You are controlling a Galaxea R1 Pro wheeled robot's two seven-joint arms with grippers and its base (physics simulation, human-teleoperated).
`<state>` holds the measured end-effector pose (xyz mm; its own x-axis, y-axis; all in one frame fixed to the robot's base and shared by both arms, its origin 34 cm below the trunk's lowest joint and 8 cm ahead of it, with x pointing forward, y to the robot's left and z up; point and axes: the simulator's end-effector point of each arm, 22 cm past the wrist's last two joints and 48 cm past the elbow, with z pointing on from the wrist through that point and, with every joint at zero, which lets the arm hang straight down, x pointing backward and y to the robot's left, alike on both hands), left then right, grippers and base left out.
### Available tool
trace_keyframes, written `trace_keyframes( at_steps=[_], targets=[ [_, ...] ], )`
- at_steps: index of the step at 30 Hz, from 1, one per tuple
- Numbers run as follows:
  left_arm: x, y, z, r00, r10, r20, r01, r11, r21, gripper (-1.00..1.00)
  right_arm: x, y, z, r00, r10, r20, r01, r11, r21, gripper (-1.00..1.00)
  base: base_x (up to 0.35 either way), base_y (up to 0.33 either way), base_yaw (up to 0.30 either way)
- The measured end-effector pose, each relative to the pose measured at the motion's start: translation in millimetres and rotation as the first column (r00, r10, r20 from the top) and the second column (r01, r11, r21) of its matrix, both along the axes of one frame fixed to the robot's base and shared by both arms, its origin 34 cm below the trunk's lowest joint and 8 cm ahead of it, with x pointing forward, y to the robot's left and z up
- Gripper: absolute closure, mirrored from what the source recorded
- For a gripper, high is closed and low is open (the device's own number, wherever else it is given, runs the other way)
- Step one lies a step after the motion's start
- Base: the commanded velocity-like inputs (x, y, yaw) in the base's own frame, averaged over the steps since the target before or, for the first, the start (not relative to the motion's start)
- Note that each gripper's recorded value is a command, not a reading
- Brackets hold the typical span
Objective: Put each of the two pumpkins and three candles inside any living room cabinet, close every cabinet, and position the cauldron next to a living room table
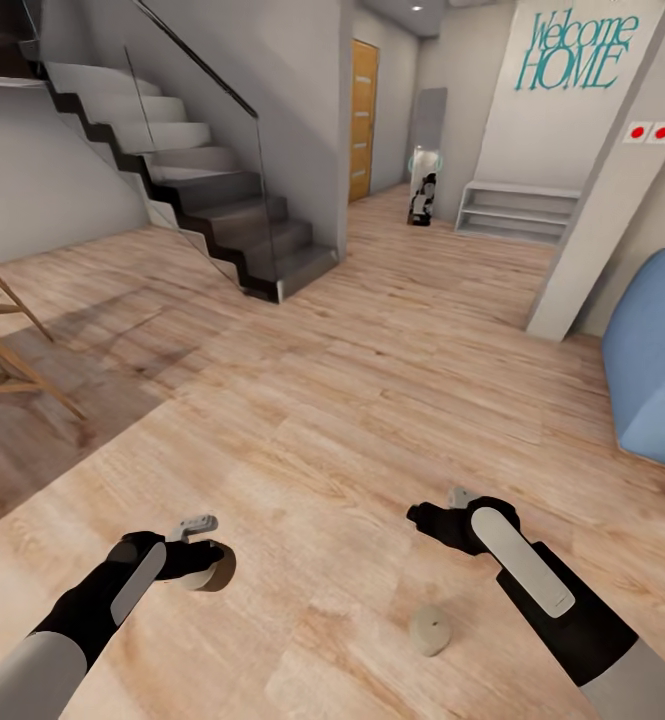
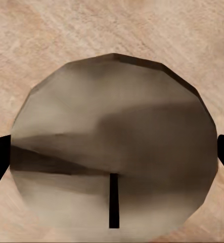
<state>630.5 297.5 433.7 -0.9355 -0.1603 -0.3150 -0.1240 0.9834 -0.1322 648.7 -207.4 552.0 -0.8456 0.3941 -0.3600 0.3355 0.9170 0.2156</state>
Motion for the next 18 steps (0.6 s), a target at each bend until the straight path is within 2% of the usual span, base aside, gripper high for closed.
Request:
trace_keyframes(
  at_steps=[5,18],
  targets=[
    [0.0,0.2,0.2,1.0,0.0,0.0,0.0,1.0,0.0,1.0,0.2,0.2,0.3,1.0,0.001,0.001,-0.001,1.0,0.001,-1.0,0.279,-0.009,-0.023],
    [0.1,0.1,0.1,1.0,0.0,0.0,0.0,1.0,0.0,1.0,0.4,0.5,0.2,1.0,0.001,0.002,-0.001,1.0,0.003,-1.0,0.165,-0.041,-0.001]
  ],
)
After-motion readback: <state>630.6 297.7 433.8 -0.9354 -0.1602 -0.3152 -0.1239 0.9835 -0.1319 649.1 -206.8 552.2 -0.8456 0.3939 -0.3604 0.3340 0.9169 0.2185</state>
